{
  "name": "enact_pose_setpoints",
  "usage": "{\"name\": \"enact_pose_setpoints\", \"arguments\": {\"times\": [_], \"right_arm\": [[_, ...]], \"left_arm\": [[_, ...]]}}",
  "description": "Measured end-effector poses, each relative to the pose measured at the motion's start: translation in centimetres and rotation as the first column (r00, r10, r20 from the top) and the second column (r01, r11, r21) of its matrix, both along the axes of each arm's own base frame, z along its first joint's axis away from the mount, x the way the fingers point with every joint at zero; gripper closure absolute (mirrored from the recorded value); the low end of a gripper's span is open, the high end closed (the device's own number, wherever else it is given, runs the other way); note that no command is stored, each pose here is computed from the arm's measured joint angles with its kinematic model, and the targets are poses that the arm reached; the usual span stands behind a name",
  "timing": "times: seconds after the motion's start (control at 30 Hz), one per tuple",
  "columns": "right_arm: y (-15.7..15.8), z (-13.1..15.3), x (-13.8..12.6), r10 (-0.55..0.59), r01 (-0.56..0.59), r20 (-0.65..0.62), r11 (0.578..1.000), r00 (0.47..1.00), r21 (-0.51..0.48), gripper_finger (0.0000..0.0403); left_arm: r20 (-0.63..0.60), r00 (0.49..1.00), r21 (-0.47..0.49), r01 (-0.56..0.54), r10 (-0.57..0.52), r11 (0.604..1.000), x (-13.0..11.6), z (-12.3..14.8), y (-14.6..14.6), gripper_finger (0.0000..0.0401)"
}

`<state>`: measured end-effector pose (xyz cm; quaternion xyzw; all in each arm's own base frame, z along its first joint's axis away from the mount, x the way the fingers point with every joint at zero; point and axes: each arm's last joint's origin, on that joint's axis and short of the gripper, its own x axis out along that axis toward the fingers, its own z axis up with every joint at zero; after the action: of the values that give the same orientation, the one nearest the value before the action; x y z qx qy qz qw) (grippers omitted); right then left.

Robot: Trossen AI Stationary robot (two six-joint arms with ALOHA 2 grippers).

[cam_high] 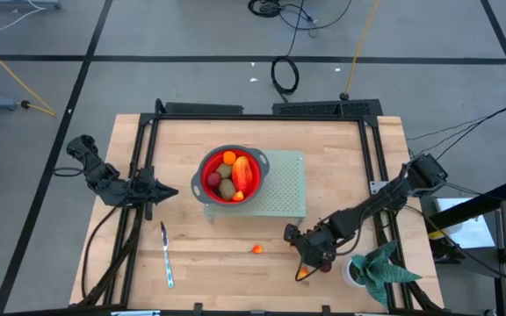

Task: Pick & Place Fruit
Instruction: Put the peach fruit into the strainer

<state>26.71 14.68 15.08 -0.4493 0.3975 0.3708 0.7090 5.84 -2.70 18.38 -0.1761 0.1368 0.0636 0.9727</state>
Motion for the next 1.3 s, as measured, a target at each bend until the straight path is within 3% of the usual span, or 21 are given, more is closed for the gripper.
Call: {"name": "enact_pose_setpoints", "arguments": {"times": [0.9,1.3], "right_arm": [[-0.29,0.0,0.01,-0.132,0.134,-0.042,0.99,0.99,0.053,0.0156],[-0.27,-0.05,-0.17,-0.265,0.27,-0.069,0.96,0.962,0.071,0.0156]], "left_arm": [[0.001,1.0,-0.004,0.0,0.0,1.0,0.0,0.01,-0.01,0.0391],[0.001,1.0,-0.003,0.001,-0.001,1.0,0.0,0.01,-0.01,0.0391]]}}
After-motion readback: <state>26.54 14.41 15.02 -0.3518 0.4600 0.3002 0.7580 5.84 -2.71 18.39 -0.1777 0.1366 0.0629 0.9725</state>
